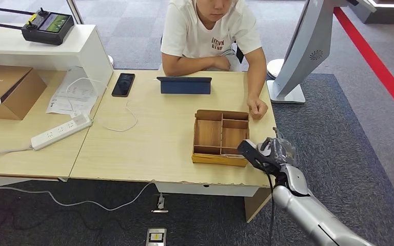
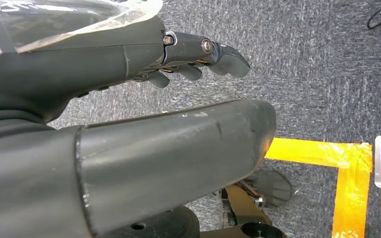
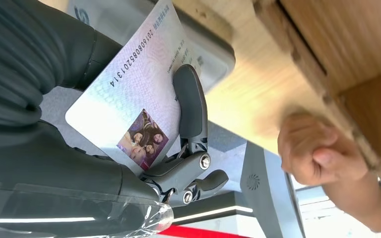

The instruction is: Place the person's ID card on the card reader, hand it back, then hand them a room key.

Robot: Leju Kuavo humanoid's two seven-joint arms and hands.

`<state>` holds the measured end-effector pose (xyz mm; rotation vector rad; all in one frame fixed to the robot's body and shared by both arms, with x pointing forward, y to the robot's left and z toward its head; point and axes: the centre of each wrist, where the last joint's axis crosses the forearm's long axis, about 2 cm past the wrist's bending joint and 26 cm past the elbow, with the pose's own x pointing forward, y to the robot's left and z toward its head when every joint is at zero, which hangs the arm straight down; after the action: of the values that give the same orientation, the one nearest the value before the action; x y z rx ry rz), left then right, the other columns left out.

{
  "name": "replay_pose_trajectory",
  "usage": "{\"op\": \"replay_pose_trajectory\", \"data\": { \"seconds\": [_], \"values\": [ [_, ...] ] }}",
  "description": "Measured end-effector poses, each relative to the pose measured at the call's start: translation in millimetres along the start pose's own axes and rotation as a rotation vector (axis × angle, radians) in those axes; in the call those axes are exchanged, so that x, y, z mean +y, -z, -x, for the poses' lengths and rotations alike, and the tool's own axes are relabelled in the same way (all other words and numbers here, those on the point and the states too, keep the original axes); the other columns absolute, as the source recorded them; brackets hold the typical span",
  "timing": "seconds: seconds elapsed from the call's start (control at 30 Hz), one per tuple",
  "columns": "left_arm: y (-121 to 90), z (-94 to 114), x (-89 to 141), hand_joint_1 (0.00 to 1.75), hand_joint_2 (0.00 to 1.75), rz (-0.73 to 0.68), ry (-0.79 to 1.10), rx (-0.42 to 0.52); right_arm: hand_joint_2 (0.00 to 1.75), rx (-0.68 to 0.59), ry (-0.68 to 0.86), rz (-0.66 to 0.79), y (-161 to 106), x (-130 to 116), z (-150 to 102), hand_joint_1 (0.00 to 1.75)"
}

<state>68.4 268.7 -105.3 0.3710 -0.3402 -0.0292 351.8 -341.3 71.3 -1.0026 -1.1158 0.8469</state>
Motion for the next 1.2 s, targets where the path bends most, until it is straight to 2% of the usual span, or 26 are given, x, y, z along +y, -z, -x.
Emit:
{"op": "replay_pose_trajectory", "data": {
  "seconds": [0.4, 0.63, 0.77, 0.97, 1.2],
  "values": [
    [0.4, 0.4, 1.1, 0.0, 0.0, -0.006, -0.012, 0.02, 1.75, 0.03, 0.008, 0.113, 19.6, -39.0, 6.1, 1.75],
    [0.2, -0.2, 0.5, 0.0, 0.0, -0.002, -0.019, 0.019, 1.75, 0.059, -0.002, 0.128, 20.7, -45.7, 20.5, 1.75],
    [0.4, -0.1, 1.0, 0.0, 0.0, -0.003, -0.018, 0.022, 1.75, 0.034, 0.004, 0.153, 19.2, -46.1, 22.4, 1.75],
    [0.4, -0.5, 0.9, 0.0, 0.0, 0.0, 0.004, 0.007, 1.75, -0.078, 0.001, 0.24, 20.8, -58.7, 0.7, 1.75],
    [-0.3, -3.3, -1.3, 0.0, 0.0, 0.018, 0.043, -0.022, 1.75, -0.227, 0.021, 0.335, 30.6, -93.1, -52.1, 1.75]
  ]
}}
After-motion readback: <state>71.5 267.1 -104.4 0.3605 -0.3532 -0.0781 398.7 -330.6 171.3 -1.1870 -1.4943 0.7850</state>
